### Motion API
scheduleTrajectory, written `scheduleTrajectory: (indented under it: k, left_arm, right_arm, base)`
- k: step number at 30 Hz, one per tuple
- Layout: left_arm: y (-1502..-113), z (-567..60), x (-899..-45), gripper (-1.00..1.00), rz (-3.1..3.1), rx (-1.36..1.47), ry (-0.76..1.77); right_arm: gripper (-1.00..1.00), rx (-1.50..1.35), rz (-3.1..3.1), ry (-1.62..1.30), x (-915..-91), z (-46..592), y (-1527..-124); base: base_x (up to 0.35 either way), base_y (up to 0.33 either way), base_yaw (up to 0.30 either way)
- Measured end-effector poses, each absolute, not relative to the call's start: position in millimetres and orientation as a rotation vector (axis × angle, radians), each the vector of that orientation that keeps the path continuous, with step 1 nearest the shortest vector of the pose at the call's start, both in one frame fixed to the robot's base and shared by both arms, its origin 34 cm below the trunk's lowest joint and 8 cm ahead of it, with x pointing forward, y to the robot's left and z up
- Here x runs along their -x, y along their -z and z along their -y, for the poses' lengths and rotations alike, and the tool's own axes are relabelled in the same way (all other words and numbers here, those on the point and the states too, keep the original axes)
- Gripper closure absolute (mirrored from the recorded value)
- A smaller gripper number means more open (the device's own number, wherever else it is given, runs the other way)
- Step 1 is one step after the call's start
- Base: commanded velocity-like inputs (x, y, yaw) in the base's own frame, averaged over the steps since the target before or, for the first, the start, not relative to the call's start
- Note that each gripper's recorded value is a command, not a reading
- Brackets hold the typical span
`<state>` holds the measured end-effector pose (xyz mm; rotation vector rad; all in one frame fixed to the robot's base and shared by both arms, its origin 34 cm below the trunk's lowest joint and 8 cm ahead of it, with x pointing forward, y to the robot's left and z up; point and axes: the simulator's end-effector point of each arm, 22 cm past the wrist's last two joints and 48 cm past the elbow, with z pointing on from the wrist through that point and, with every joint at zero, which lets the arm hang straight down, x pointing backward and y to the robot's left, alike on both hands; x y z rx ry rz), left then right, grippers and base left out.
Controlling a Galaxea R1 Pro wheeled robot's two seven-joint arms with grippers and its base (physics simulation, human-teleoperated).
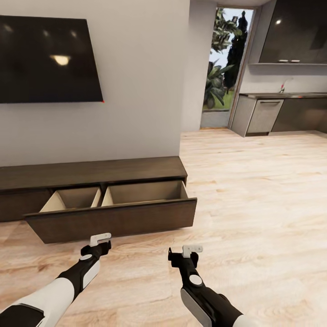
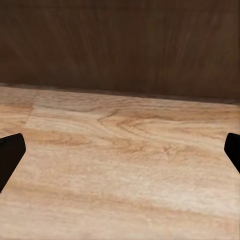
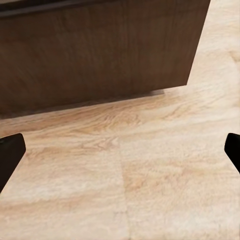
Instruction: Place each of the two pumpkins and all three candles from the living room inside a cabinet in the living room (use any cabinet), then make sure every cabinet is closed, and position the cauldron so it is next to a table in the living room.
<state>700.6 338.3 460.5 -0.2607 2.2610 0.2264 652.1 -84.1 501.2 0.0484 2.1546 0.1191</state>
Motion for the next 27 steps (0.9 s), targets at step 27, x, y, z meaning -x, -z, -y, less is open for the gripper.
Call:
scheduleTrajectory:
  k: [27]
  left_arm:
    - [-406.4, -344.8, -690.9, -1.00, -2.250, 0.251, -0.238]
  right_arm:
    - [-1.00, -0.129, -2.062, -0.127, -651.3, 92.0, -460.7]
  base:
    - [0.000, 0.000, 0.000]
